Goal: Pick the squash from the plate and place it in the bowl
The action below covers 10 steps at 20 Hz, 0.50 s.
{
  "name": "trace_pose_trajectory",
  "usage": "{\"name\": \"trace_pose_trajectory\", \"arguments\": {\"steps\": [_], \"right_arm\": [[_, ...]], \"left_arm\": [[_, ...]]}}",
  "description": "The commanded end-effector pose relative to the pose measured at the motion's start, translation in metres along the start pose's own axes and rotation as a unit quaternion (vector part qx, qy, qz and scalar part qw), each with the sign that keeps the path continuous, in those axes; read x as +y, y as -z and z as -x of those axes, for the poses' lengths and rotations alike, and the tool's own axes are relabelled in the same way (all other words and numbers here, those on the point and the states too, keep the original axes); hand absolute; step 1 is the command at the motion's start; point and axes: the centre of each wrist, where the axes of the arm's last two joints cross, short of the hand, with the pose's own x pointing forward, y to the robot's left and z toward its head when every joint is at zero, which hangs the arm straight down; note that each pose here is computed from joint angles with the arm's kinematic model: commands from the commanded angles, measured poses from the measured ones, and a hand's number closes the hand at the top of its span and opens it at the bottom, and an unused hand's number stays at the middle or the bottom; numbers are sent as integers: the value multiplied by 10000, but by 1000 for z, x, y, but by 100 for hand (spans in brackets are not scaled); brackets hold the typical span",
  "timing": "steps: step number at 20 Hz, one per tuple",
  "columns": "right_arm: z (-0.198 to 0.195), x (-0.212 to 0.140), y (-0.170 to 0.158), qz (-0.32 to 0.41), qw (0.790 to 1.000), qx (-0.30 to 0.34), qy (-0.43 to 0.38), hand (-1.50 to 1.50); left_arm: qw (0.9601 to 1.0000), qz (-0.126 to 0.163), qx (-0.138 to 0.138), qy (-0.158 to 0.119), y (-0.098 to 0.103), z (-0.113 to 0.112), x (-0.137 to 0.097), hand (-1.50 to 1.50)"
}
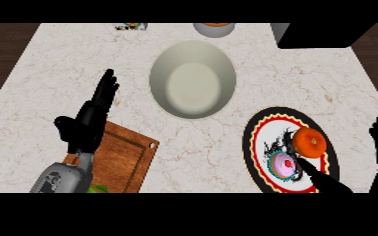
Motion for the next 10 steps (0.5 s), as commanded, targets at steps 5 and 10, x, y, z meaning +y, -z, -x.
{"name": "trace_pose_trajectory", "arguments": {"steps": [5,10], "right_arm": [[-57,-23,16,-275,9947,864,-479,-150],[-52,-34,50,-896,9742,1796,-1028,-150]], "left_arm": [[10000,67,-39,37,8,-14,1,0],[10000,18,-44,37,-5,4,-13,0]]}}
